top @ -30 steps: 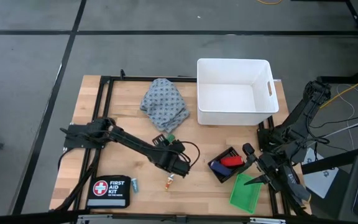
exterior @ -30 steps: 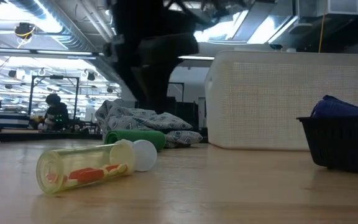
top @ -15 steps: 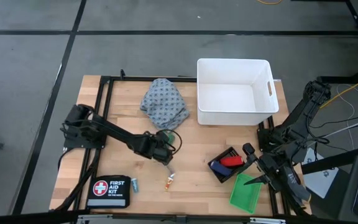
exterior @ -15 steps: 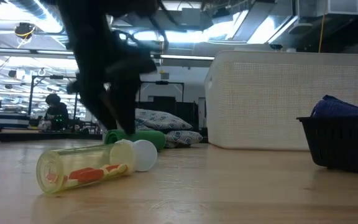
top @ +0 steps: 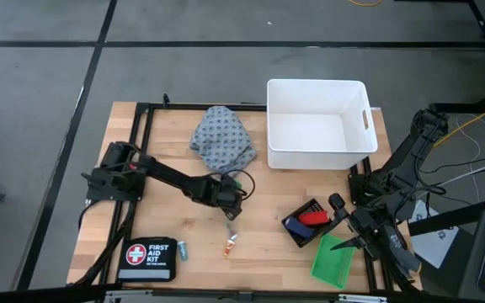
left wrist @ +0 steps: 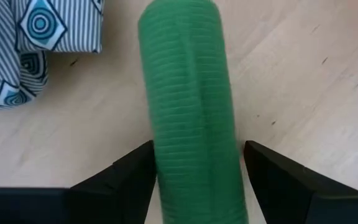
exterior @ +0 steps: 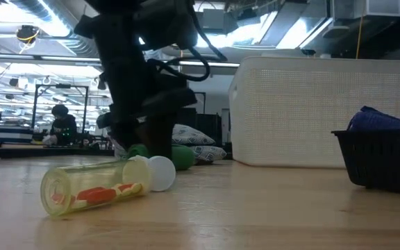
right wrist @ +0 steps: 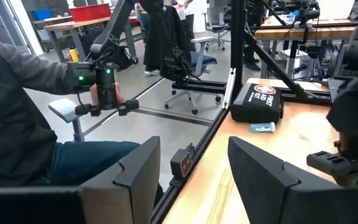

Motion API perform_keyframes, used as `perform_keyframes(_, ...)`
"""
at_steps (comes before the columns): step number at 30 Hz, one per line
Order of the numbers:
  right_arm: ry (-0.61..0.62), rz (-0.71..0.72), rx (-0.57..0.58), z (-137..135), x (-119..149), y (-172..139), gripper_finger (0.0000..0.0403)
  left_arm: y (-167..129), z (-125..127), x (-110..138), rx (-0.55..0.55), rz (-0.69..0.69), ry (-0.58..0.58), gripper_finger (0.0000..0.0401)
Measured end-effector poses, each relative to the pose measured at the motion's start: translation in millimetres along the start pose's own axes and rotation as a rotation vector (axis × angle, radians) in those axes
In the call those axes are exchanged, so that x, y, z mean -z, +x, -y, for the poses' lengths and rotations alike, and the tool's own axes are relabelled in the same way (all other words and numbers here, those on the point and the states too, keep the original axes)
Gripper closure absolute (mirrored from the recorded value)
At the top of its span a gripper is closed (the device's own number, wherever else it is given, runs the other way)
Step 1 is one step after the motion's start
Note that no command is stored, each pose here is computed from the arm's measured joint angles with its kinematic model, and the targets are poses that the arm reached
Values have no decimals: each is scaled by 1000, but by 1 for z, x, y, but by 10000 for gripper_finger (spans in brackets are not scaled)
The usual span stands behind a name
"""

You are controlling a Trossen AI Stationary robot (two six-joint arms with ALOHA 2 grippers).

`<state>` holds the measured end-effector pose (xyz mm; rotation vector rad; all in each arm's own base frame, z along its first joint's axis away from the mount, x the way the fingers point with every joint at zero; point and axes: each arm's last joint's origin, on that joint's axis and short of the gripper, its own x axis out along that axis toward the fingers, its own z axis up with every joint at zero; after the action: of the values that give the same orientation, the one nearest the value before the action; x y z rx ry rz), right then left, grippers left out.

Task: Pick & Place Medicine items
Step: Put the green bandage into the black bin

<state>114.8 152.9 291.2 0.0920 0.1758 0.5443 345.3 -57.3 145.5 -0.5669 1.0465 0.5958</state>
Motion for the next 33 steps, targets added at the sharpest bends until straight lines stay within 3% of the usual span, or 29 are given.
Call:
perform_keyframes(5, 0, 0, 0, 0, 0, 0, 213, -9, 2, 0, 16, 37, 16, 208)
perform_keyframes(14, -4, 0, 0, 0, 0, 0, 213, -39, 29, -15, 311, 232, 73, 286)
perform_keyframes(20, -5, -1, 0, 0, 0, 0, 213, -56, 49, -33, 570, 416, 124, 289)
perform_keyframes(27, -10, 0, 0, 0, 0, 0, 213, -62, 56, -41, 632, 520, 167, 286)
perform_keyframes(33, -53, 4, -1, 0, 0, 0, 213, -64, 81, -62, 676, 544, 290, 286)
